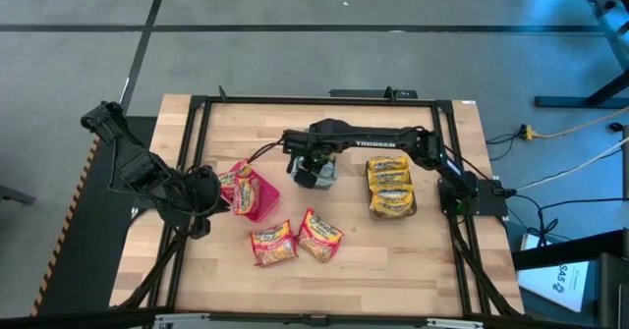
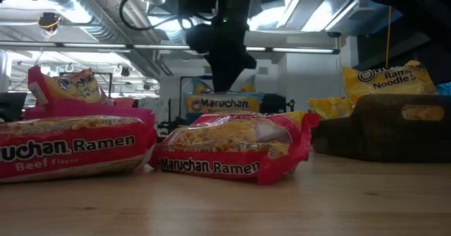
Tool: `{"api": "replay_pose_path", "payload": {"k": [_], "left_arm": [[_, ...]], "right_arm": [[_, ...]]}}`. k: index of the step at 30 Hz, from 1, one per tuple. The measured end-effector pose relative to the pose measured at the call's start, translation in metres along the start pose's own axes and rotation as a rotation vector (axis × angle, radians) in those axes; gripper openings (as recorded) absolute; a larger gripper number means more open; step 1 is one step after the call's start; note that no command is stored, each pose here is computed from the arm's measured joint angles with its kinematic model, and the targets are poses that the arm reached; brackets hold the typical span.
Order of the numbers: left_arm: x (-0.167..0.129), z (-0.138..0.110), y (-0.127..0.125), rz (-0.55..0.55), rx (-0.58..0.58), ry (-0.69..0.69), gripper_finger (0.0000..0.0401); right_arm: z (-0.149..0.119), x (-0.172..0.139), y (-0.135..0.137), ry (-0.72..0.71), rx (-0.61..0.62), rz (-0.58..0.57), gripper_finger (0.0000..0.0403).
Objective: Sort Maruchan noodles
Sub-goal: Put the blue noodle pack into the blue bin, then adjust the red noodle pack in the red bin
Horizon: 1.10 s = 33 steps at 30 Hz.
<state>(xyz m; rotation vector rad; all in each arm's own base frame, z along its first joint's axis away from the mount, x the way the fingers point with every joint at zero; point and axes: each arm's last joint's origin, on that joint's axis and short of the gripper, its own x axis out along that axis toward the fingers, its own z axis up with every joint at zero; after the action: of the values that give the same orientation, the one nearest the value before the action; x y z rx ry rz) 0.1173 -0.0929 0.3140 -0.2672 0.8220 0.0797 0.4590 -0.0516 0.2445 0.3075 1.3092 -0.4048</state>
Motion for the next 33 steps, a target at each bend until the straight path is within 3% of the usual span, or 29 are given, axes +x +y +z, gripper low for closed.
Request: {"api": "replay_pose_path", "payload": {"k": [11,22,28,33], "left_arm": [[0.000,0.000,0.000,-0.002,-0.002,-0.002,0.0047],[0.000,0.000,0.000,-0.004,0.000,0.003,0.0047],[0.000,0.000,0.000,-0.003,0.006,0.005,0.0047],[0.000,0.000,0.000,-0.010,0.001,0.013,0.0047]], "right_arm": [[-0.006,0.011,0.001,0.036,0.028,0.014,0.0060],[-0.005,-0.051,-0.002,0.037,0.070,-0.009,0.0060],[-0.023,-0.079,0.008,0.110,0.075,0.170,0.0060],[-0.047,-0.097,0.040,0.231,-0.022,0.377,0.0060]]}}
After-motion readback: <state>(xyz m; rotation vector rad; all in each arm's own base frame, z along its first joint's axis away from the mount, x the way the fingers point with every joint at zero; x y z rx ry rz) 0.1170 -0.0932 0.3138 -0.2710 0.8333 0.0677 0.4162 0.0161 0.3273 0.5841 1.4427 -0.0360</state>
